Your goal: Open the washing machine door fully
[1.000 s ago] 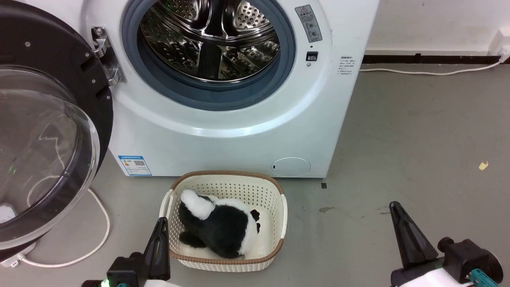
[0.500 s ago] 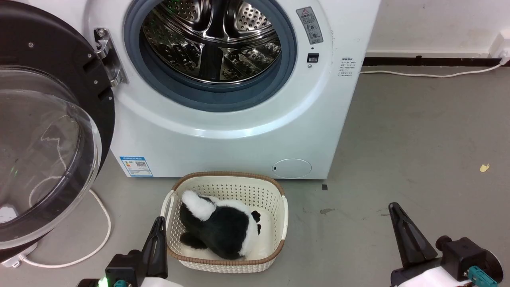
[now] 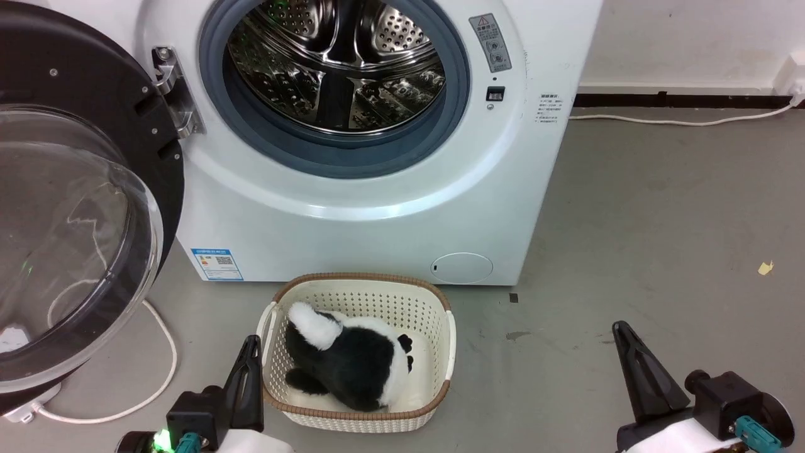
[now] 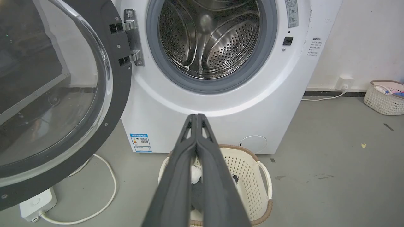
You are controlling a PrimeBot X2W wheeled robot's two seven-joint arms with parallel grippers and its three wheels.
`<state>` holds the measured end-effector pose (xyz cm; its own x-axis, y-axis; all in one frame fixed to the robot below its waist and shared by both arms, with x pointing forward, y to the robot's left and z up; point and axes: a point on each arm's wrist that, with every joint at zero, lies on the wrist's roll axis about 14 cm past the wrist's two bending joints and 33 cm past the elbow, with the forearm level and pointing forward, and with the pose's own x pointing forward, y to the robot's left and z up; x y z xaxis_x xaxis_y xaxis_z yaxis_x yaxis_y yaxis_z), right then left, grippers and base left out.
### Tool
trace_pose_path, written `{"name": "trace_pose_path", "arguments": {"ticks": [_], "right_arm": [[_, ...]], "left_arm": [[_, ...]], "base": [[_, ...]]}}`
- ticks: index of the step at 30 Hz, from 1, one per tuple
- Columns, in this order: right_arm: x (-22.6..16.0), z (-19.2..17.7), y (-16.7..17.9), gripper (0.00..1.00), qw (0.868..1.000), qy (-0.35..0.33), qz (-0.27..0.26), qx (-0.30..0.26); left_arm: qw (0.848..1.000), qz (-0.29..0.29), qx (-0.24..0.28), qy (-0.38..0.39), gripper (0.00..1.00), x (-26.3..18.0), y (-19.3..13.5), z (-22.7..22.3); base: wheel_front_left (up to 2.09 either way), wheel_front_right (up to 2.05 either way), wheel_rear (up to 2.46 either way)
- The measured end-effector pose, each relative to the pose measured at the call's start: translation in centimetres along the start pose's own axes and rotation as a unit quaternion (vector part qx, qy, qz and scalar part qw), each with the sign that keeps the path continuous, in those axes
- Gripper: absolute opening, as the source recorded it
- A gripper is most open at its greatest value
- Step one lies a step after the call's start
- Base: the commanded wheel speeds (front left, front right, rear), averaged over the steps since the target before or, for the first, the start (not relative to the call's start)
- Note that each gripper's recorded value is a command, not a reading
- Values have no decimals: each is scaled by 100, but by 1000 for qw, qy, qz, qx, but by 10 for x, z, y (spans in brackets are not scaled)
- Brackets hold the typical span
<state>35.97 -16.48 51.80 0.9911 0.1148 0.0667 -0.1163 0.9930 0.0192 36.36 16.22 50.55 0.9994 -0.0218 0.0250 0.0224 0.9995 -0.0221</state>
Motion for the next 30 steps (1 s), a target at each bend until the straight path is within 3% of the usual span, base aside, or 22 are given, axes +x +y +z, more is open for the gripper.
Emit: {"name": "trace_pose_path", "arguments": {"ticks": [30], "right_arm": [[5, 2, 2, 0, 1000, 14, 4, -11]], "left_arm": [[1000, 3, 14, 10, 0, 2, 6, 5]], "base": [[0, 0, 0]]}}
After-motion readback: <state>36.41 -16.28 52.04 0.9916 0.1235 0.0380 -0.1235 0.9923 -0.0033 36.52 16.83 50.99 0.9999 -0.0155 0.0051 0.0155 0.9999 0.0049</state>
